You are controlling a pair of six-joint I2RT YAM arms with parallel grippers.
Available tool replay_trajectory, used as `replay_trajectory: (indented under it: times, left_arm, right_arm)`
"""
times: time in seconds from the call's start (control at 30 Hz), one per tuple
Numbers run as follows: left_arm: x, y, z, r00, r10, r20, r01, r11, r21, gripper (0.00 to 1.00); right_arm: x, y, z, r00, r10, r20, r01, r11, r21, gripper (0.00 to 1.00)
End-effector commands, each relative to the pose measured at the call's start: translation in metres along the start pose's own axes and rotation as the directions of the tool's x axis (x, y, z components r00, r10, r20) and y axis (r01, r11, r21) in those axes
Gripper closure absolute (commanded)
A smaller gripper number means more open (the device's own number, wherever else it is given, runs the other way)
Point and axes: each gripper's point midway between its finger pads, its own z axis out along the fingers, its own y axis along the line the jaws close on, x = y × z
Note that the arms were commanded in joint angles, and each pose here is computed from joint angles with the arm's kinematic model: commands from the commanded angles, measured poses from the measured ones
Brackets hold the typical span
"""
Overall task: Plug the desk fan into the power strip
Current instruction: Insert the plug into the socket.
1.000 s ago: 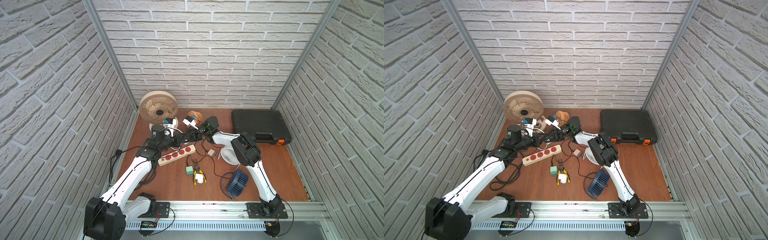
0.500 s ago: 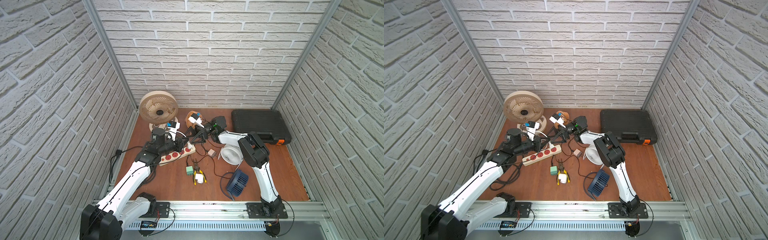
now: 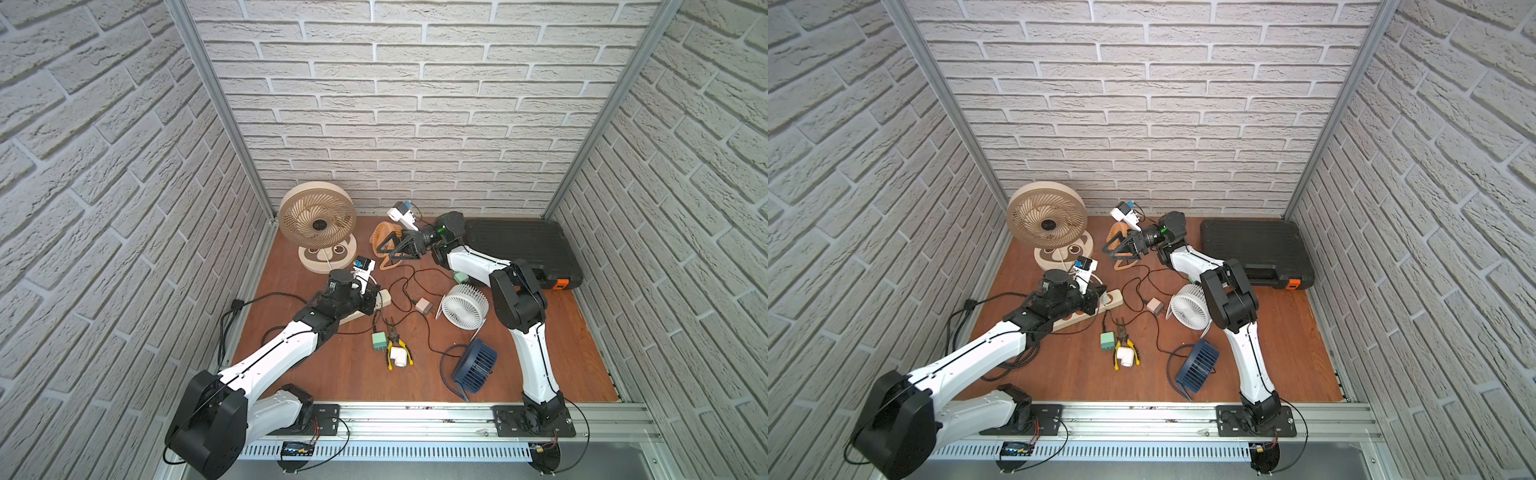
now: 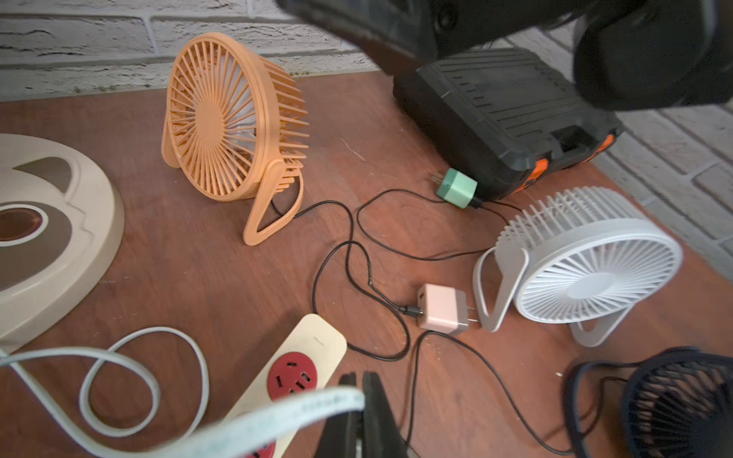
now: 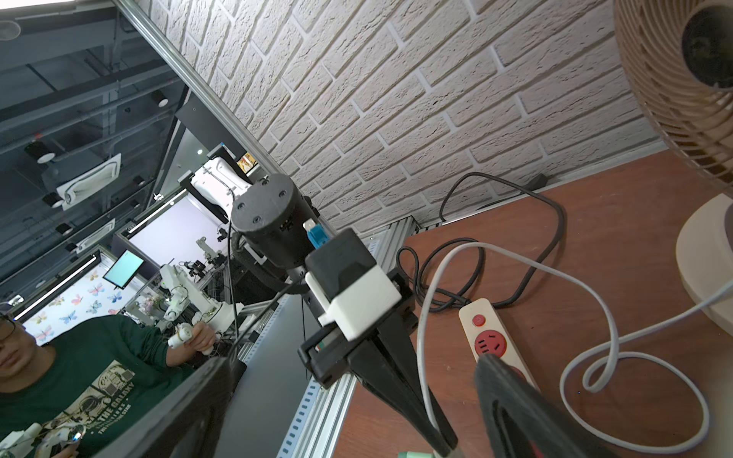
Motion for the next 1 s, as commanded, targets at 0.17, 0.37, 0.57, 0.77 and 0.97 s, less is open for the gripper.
replay_trajectory:
  times: [0.17,0.37,0.57,0.77,0.97]
  left_arm:
    - [-0.020,0.002,0.013,0.981,0.158,0.110,-0.158,0.987,-0.014,1.00]
    - [-0.008,0.009,0.025,0.979,0.183,0.088,-0.181,0.983,-0.031,1.00]
    - [0.002,0.019,0.032,0.984,0.171,0.059,-0.169,0.985,-0.027,1.00]
    - [0.013,0.026,0.029,0.983,0.169,0.071,-0.168,0.986,-0.018,1.00]
    - [0.008,0.024,0.028,0.981,0.162,0.104,-0.167,0.985,0.048,1.00]
  right_arm:
    - [-0.039,0.098,0.002,0.958,-0.278,-0.064,0.277,0.960,-0.033,0.00]
    - [-0.059,0.200,0.011,0.802,-0.596,-0.041,0.593,0.803,-0.058,0.00]
    - [-0.095,0.238,0.007,0.847,-0.532,0.023,0.532,0.847,-0.015,0.00]
    - [-0.103,0.212,-0.002,0.940,-0.332,0.075,0.330,0.943,0.047,0.00]
    - [-0.083,0.165,-0.020,0.989,-0.089,0.117,0.071,0.986,0.152,0.00]
